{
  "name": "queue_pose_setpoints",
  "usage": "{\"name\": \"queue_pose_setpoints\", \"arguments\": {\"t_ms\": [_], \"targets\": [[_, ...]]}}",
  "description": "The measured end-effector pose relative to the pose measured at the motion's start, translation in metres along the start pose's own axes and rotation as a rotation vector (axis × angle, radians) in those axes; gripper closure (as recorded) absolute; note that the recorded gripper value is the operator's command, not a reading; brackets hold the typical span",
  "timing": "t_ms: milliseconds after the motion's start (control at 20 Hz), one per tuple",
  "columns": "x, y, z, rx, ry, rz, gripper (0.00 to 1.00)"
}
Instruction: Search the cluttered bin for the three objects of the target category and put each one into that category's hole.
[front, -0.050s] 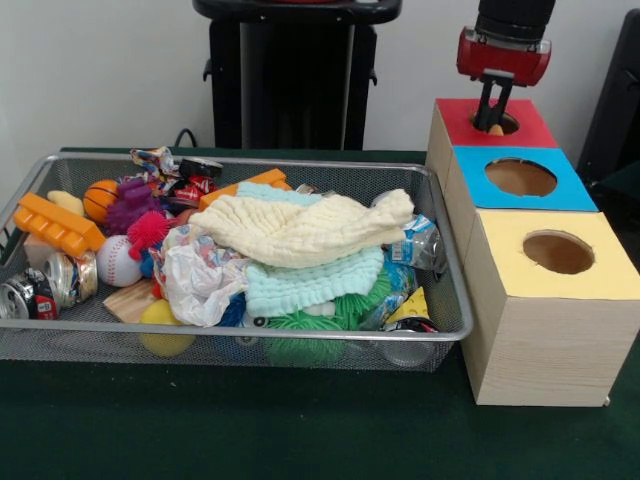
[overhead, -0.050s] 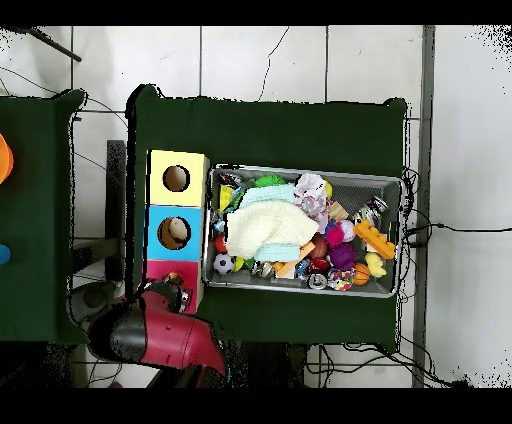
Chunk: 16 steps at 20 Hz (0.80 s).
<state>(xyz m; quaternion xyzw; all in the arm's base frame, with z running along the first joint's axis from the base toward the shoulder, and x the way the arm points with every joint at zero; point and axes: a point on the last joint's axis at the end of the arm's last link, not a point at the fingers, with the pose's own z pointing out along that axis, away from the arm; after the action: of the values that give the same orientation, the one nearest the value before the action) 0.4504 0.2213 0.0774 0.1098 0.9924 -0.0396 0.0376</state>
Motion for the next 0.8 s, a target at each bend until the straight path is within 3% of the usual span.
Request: {"name": "queue_pose_setpoints", "arguments": {"t_ms": [350, 650, 800], "targets": [[0.013, 0.002, 0.028, 0.02, -0.01, -0.032, 1.0], [0.017, -0.001, 0.039, 0.034, -0.008, -0.035, 1.0], [0.016, 0.0, 0.035, 0.03, -0.01, -0.036, 1.0]]}}
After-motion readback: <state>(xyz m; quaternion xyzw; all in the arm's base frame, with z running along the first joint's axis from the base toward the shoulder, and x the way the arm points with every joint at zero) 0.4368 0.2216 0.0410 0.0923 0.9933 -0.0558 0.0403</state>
